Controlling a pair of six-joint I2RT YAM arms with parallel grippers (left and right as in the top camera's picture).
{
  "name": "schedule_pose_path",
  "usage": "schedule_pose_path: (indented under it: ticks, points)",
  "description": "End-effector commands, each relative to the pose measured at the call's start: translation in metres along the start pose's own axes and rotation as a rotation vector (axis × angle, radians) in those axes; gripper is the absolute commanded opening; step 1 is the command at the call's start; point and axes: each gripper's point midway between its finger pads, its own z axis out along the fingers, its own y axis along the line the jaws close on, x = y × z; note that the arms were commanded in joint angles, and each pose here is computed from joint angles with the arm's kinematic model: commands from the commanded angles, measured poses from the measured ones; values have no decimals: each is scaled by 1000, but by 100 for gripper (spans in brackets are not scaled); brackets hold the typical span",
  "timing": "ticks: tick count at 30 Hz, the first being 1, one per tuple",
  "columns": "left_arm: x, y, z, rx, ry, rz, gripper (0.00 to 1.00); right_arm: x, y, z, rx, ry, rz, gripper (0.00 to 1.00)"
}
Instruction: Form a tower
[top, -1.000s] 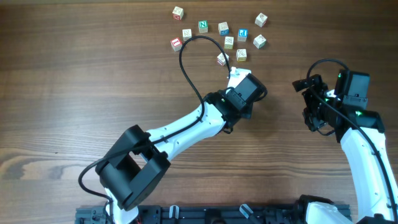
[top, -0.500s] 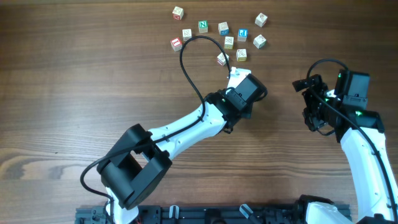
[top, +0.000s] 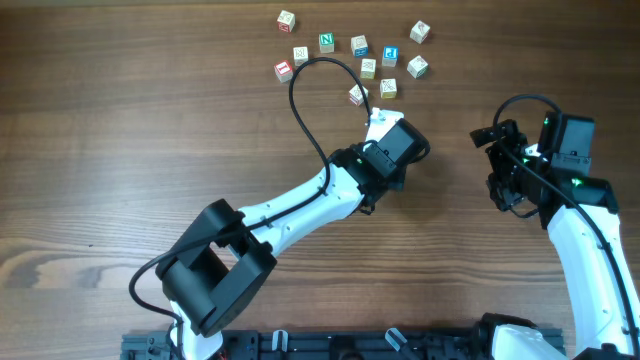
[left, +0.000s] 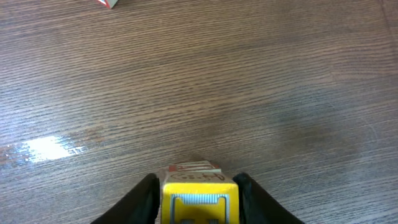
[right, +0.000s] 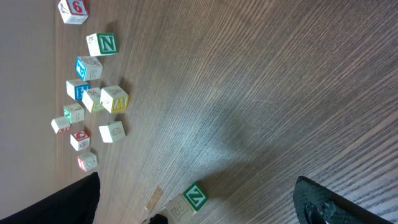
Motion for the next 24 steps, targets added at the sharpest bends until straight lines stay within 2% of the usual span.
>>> schedule_pose_path:
  ticks: [1, 10, 12, 13, 16, 18, 20, 24]
  points:
    - [-5, 1, 3, -12, -15, 3, 47, -3, 3, 0, -1, -7, 5, 100]
    - [-6, 1, 3, -11, -16, 3, 65, -3, 3, 0, -1, -7, 5, 100]
    - [-6, 1, 3, -11, -16, 3, 75, -3, 3, 0, -1, -7, 5, 100]
    - [-6, 1, 3, -11, -15, 3, 84, -3, 3, 0, -1, -7, 6, 100]
    - [-14, -1, -2, -6, -27, 4, 92, -3, 3, 0, -1, -7, 5, 100]
    - [-29, -7, -11, 29, -25, 62, 99, -3, 3, 0, -1, -7, 5, 100]
    - [-42, -7, -23, 40, -1, 51, 100, -3, 3, 0, -1, -7, 5, 100]
    - [-69, 9, -54, 180, 144, -51, 99, -3, 3, 0, -1, -7, 5, 100]
